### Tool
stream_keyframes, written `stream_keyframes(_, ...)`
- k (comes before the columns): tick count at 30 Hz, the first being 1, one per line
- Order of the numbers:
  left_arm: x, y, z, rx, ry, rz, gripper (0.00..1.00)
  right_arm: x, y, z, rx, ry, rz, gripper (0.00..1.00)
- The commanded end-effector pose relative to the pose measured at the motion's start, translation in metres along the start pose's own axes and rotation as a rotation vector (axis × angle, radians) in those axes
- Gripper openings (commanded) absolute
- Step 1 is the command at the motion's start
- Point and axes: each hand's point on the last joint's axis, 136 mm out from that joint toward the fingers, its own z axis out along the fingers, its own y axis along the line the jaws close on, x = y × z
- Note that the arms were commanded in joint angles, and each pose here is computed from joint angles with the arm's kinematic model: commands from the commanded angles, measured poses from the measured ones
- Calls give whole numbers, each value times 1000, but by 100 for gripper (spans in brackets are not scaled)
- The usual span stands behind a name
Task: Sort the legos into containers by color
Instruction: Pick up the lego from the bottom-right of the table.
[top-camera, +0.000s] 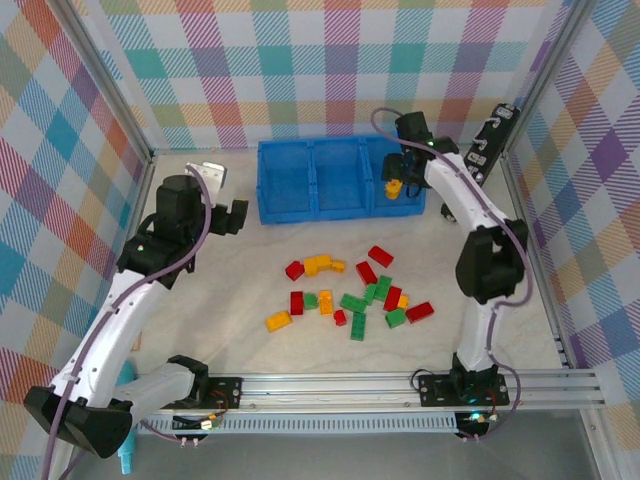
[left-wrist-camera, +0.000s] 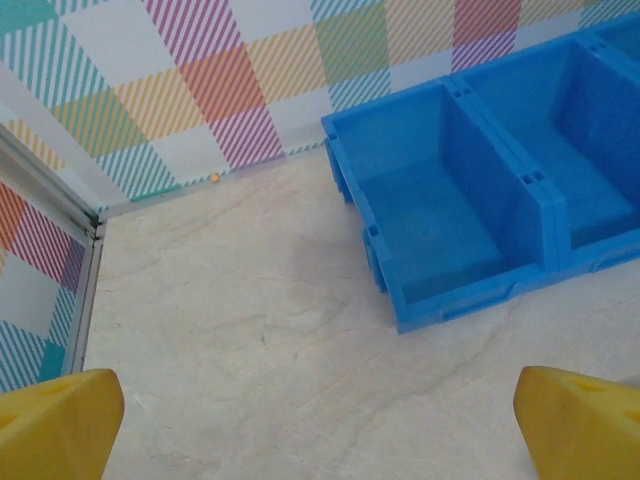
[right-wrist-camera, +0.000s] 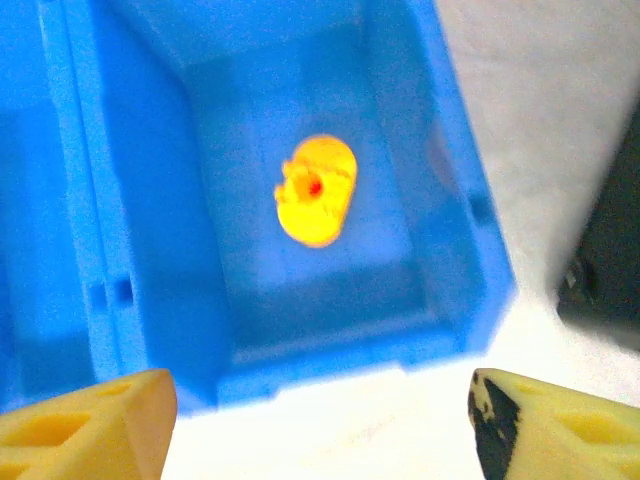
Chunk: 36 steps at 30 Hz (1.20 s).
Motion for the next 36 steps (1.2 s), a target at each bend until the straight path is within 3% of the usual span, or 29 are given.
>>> stream_keyframes(1, -16, 4, -15, -1, -73, -2, 100, 41, -22, -31, 37, 70, 180, 74)
stream_keyframes(8, -16, 2, -19, 13, -87, -14, 100, 112, -45, -71, 12, 159, 411, 73)
stream_keyframes(18, -12, 0, -19, 23, -82, -16, 100, 247, -70, -70, 62, 415, 687, 70)
stream_keyframes(21, -11, 1, -18, 16, -84, -19, 100, 274, -79, -73, 94, 442, 739, 70)
stream_keyframes(27, -14, 17, -19, -73, -99, -53, 100, 308, -86, -65, 107, 482, 804, 70)
stream_keyframes(36, -9, 6, -7, -32, -60, -48, 100, 322, -87, -50, 123, 504, 807, 70)
